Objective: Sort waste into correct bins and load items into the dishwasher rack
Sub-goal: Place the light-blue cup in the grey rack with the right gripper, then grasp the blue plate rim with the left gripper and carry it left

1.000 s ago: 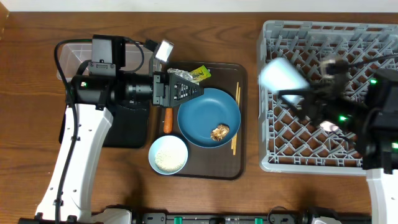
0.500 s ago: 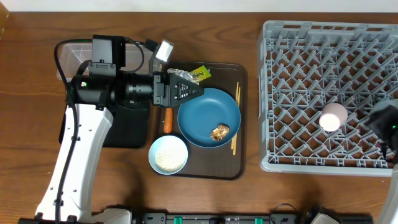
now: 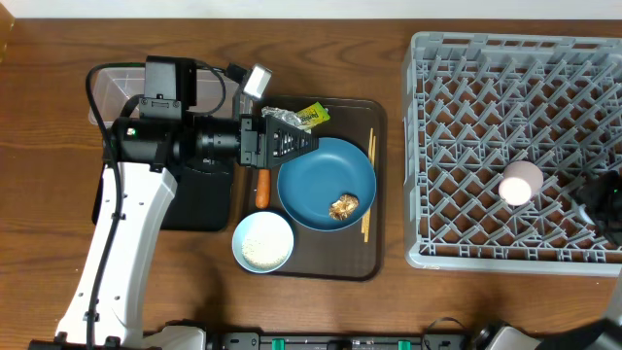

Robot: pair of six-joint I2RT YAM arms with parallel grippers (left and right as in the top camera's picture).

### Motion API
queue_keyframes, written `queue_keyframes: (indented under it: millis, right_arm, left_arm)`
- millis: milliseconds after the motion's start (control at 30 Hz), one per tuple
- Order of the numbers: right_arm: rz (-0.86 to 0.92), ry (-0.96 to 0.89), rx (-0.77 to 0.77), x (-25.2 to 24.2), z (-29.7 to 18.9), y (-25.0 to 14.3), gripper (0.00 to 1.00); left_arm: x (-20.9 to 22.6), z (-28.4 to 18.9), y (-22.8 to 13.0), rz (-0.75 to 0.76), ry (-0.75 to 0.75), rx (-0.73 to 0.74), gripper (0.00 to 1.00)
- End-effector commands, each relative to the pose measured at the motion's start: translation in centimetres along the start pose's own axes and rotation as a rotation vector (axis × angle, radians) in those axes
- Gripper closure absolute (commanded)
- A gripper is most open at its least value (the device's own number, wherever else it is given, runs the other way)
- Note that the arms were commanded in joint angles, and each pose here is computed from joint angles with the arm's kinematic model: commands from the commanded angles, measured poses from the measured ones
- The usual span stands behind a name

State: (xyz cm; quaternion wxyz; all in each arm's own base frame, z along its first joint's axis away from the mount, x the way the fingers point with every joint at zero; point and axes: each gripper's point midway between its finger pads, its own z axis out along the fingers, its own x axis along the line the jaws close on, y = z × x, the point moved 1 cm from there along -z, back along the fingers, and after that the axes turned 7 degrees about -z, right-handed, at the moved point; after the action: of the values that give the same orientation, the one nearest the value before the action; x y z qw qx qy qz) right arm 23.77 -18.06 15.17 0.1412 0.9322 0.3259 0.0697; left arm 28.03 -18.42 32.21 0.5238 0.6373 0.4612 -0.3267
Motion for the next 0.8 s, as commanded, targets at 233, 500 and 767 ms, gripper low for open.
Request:
queue_keyframes:
  millis: [233,500,767]
  right_arm:
    - [0.043,0.083,0.016,0.7,0.2,0.7,0.01]
    - [-0.149,0.527,-0.103,7.5,-7.2,0.9,0.03]
    - [-0.382,0.773,-0.287,12.1,-15.4,-2.1,0.01]
  left_arm:
    - [1.3,-0.1,0.2,-0.008,0.068,-0.016,0.02]
    - [4.7,0.0,-0.6,-0.052,0.290,-0.013,0.02]
    - [12.2,-1.4,-3.3,-0.040,0.923,0.048,0.02]
